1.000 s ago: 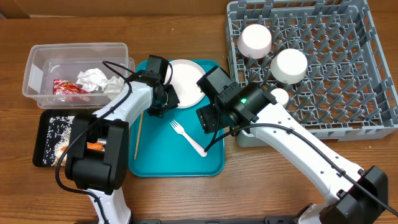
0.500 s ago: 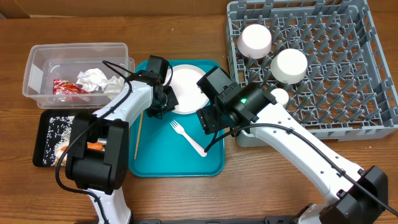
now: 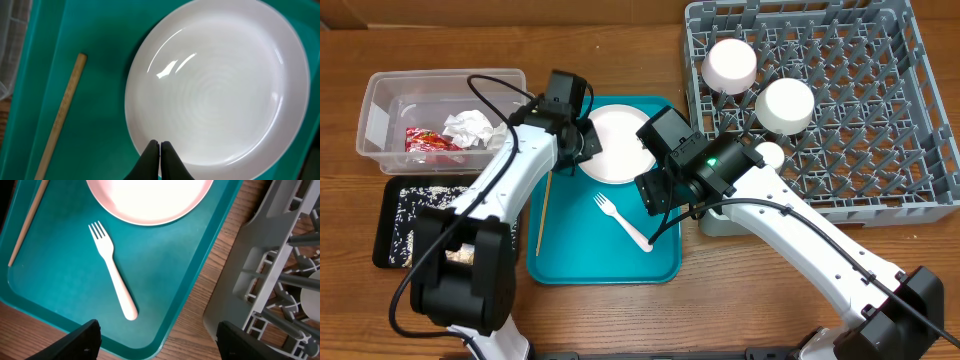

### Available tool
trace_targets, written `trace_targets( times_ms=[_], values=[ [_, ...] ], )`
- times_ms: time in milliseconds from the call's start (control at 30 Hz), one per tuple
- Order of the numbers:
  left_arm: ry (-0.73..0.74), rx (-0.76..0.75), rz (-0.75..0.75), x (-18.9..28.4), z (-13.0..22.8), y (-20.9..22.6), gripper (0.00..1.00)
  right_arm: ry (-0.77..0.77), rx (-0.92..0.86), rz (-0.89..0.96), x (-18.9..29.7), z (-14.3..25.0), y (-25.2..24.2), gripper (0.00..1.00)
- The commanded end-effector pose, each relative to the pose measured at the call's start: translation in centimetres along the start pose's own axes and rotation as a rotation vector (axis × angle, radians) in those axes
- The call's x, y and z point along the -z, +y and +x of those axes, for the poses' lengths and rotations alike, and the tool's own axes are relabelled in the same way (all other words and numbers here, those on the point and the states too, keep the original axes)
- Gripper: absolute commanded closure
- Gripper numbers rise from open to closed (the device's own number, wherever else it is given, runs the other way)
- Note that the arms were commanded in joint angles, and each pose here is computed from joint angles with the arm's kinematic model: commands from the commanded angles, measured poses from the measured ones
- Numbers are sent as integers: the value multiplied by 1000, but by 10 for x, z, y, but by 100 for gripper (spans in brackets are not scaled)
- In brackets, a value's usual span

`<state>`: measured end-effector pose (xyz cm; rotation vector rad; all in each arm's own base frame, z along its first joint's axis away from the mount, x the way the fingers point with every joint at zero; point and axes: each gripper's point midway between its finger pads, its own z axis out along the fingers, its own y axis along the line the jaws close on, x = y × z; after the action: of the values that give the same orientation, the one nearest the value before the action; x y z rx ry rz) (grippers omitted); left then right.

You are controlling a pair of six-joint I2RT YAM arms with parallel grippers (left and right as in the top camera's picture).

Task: Sort waste into correct bins and load items into the dishwasher
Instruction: 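Pinch the rim of the white plate with the left gripper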

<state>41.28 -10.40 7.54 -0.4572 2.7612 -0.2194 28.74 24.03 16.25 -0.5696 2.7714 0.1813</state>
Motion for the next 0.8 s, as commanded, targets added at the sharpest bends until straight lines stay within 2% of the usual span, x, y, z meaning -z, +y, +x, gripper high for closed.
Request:
trace_targets(
  times_ms=[0, 133, 267, 533, 667, 767],
  values=[
    [-60, -31, 16, 22, -14, -8, 95, -5, -8, 0, 2, 0, -2, 23],
    [-34, -16, 9, 21, -8, -5, 92, 1, -8, 2, 2, 2, -2, 23],
    [-15, -16, -2, 18, -2, -2, 81, 1, -8, 2, 2, 1, -2, 22],
    [11, -5, -58, -11, 22, 17, 77, -4, -8, 0, 2, 0, -2, 20],
    [15, 15, -57, -23, 30, 22, 71, -3, -8, 1, 2, 1, -2, 20],
    [10, 24, -53, -24, 29, 22, 62, -3, -8, 1, 2, 1, -2, 20]
  ],
)
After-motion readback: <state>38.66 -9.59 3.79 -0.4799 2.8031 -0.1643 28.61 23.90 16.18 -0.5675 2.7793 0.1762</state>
